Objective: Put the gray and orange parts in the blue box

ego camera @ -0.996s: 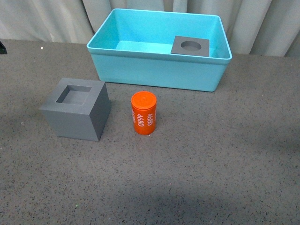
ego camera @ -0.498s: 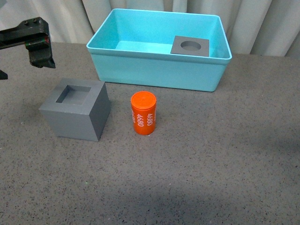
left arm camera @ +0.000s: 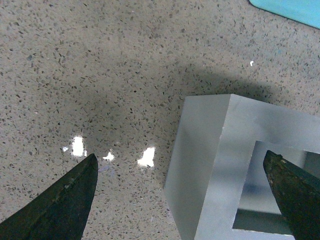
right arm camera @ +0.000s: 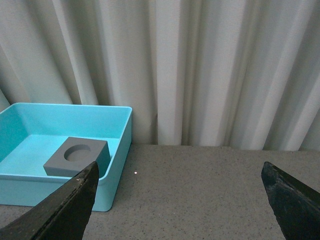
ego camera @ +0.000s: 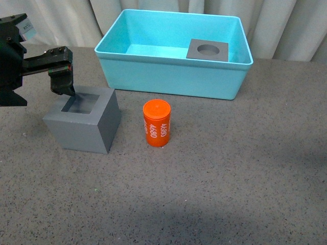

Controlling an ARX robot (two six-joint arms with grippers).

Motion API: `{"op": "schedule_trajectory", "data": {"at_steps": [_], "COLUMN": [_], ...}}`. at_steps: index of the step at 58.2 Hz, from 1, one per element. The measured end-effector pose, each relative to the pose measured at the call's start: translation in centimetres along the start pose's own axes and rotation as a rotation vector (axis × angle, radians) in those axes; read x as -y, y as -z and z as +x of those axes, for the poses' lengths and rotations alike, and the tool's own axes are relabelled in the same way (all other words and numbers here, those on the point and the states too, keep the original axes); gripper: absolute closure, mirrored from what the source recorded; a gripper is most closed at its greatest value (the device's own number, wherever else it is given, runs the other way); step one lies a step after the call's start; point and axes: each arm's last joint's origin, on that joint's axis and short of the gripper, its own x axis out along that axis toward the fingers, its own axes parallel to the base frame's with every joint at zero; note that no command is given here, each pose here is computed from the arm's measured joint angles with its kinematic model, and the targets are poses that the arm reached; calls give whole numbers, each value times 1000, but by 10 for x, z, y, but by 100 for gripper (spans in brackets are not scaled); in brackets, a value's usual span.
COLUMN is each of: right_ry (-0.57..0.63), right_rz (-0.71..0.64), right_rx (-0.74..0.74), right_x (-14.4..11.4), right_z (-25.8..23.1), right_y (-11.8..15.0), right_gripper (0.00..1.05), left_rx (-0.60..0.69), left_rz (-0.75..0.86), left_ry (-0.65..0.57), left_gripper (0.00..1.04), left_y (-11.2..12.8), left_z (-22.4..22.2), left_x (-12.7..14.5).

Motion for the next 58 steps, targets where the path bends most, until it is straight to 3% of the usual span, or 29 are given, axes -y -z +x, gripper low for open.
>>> {"op": "schedule_trajectory", "data": {"at_steps": [5,32,44,58], "right_ry": [0,0,0,0], "right_rz": [0,0,0,0], "right_rx": [0,0,0,0], "right_x": [0,0,0,0], "right_z": [0,0,0,0], "right_y": [0,0,0,0], "right_gripper": [10,10,10,10], "left_rx": [-11,-27,-4,186], "left_rz": [22,72,84,89], "left_ry": [-3,10,35,78], "left_gripper": [11,84,87,87], "left_y": [0,1,-3,-24], "left_z": [6,7,-9,-75], "left_x": [2,13,20,35]}}
